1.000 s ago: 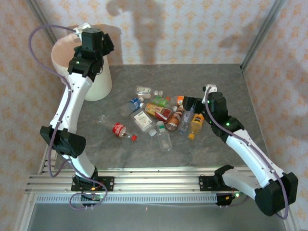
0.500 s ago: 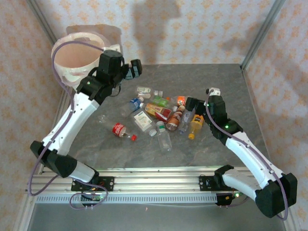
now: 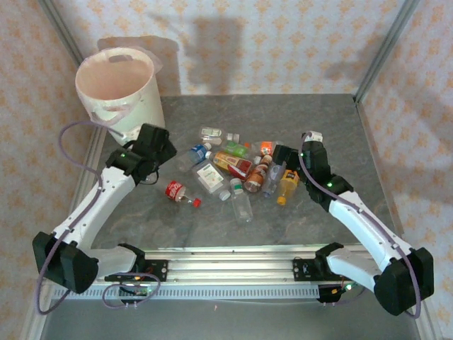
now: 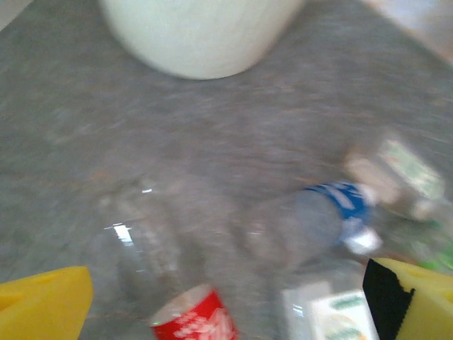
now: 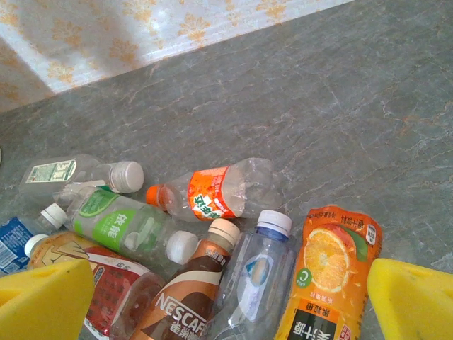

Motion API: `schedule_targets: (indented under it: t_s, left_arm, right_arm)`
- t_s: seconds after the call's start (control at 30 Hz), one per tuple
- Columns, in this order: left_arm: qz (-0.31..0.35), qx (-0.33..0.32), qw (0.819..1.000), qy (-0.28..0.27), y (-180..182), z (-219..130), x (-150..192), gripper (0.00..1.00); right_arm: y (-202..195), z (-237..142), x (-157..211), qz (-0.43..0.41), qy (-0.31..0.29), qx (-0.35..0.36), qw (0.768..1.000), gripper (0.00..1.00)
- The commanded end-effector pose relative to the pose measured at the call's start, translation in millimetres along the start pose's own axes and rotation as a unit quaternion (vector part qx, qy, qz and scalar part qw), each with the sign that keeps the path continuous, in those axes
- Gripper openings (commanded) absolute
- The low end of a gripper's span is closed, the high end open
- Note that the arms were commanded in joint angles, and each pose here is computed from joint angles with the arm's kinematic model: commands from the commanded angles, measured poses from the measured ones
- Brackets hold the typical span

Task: Put the plastic bottles in the bin

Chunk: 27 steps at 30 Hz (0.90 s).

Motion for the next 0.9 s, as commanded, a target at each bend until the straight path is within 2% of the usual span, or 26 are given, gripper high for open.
schedule_targets:
  t_s: [0.0, 0.1, 0.2, 0.37, 0.63, 0.87]
  left_arm:
    - [-0.07, -0.022, 0.997, 0.026, 26, 11, 13, 1.0]
    - [-0.076, -0.028, 0.996, 0.035, 28, 18, 19, 1.0]
    - [-0.089, -0.067, 0.992, 0.056, 40, 31, 28, 1.0]
    - [-0.135, -0.087, 0.98, 0.115, 56, 64, 44, 1.0]
    - [-0.165, -0.072, 0.974, 0.139, 52, 101, 54, 1.0]
    - [-0.183, -0.064, 0.973, 0.129, 52, 123, 57, 0.98]
  right_arm:
    - [3, -3, -14, 0.009, -0.024, 0.004, 1.0, 0.99]
    - [4, -2, -12, 0.006, -0.02, 0.003, 1.0, 0.99]
    - [3, -2, -12, 0.007, -0.017, 0.004, 1.0, 0.99]
    - [1, -4, -9, 0.007, -0.011, 0.006, 1.0, 0.99]
    - [-4, -10, -8, 0.002, -0.015, 0.013, 1.0, 0.99]
    - [-5, -10, -7, 0.005, -0.014, 0.015, 1.0, 0.99]
Point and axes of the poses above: each hand's point on the last joint's axis, 136 mm out from that joint toward the fingers, its own z axis out along the fingers, its own y axis along the line the jaws close on, x = y × z, the point moved 3 cm from there along -z, back along the fingers, and after that the axes turned 8 degrees about z, right-handed, at the moved point
